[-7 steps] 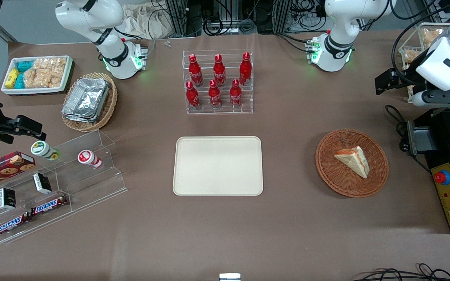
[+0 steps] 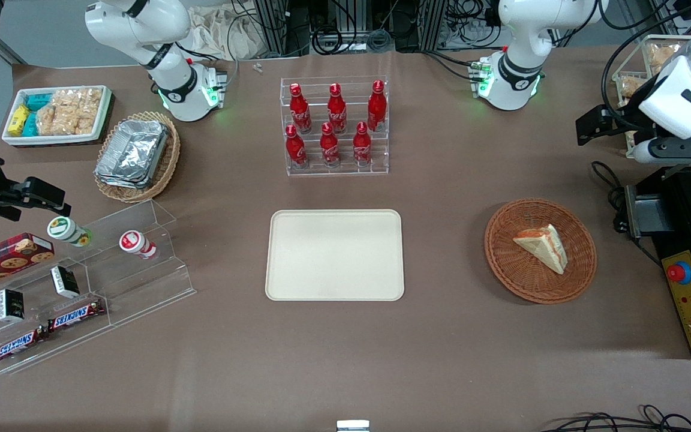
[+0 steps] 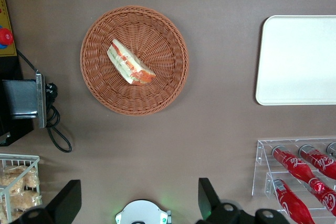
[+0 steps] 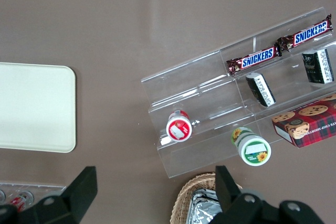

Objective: Place sandwich from basket to tray
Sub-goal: 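Move the left gripper down over the wrapped sandwich in the wicker basket, then lower the open left gripper around the sandwich and close it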

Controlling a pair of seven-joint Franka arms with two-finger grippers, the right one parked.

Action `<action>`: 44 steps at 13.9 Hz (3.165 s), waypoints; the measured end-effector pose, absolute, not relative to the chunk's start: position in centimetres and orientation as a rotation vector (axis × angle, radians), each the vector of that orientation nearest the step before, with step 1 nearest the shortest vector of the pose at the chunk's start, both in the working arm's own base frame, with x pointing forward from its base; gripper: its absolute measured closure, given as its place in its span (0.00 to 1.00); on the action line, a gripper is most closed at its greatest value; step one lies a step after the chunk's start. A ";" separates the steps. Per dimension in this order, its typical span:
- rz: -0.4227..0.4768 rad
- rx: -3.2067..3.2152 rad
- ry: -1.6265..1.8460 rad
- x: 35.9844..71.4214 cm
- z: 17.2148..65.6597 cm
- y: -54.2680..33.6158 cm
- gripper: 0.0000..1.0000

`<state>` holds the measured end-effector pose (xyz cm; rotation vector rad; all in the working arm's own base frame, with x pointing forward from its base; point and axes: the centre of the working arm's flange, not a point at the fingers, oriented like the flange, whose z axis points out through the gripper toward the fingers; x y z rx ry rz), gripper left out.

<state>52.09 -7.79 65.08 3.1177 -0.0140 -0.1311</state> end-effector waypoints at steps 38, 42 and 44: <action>-0.044 2.848 1.262 55.7 25.3 -0.1 0.00; -0.047 2.857 1.265 55.7 24.4 0.3 0.00; -0.051 2.883 1.244 55.6 24.0 0.2 0.00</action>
